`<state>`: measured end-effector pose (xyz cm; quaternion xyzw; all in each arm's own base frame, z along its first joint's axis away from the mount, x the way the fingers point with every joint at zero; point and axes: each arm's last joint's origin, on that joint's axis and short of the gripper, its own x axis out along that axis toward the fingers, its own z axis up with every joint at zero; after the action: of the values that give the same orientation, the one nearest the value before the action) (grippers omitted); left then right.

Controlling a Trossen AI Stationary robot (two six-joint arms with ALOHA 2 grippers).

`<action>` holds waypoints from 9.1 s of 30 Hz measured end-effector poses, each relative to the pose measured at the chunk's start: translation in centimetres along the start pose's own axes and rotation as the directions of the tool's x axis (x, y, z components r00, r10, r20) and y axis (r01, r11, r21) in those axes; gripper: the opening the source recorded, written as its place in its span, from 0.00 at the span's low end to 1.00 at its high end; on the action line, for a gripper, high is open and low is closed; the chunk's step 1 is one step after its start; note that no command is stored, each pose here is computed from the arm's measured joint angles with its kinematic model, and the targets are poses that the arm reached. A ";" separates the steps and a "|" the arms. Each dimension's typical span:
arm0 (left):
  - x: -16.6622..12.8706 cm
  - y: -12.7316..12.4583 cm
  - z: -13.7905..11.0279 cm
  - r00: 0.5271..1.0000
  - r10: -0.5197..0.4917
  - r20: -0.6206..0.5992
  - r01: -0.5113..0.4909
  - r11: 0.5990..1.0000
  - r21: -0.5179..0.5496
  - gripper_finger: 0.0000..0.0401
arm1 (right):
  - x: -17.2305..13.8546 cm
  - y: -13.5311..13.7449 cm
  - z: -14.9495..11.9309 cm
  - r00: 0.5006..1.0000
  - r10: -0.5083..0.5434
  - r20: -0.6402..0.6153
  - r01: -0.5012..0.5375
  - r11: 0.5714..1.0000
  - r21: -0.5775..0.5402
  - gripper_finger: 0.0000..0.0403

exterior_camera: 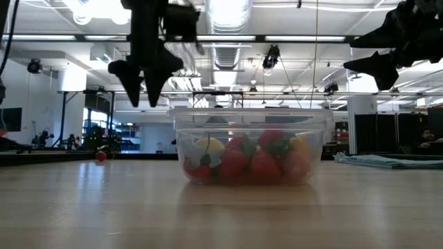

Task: Pick and placing Produce into tupperware
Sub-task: Put the red cherry into the transparent bin

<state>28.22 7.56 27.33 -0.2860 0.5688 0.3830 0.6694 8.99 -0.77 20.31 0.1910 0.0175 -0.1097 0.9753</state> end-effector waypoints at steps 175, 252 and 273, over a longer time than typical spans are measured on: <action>11.5 18.6 3.3 0.962 0.207 -0.178 -0.232 0.963 -0.137 0.32 | 0.0 0.0 0.0 1.000 -0.001 0.000 0.001 1.000 0.000 0.63; 11.4 15.1 5.8 0.998 -0.032 -0.055 0.026 0.995 -0.100 0.19 | 0.0 0.0 0.0 1.000 -0.001 0.000 0.001 1.000 0.000 0.62; 0.6 -8.1 -2.5 0.561 -0.827 0.031 0.730 0.512 0.452 0.18 | 0.0 0.0 0.0 1.000 -0.002 0.001 0.002 1.000 0.000 0.62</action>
<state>33.67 1.21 25.86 -0.3237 0.3543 -0.0508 0.8758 9.00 -0.77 20.30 0.1909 0.0173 -0.1105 0.9752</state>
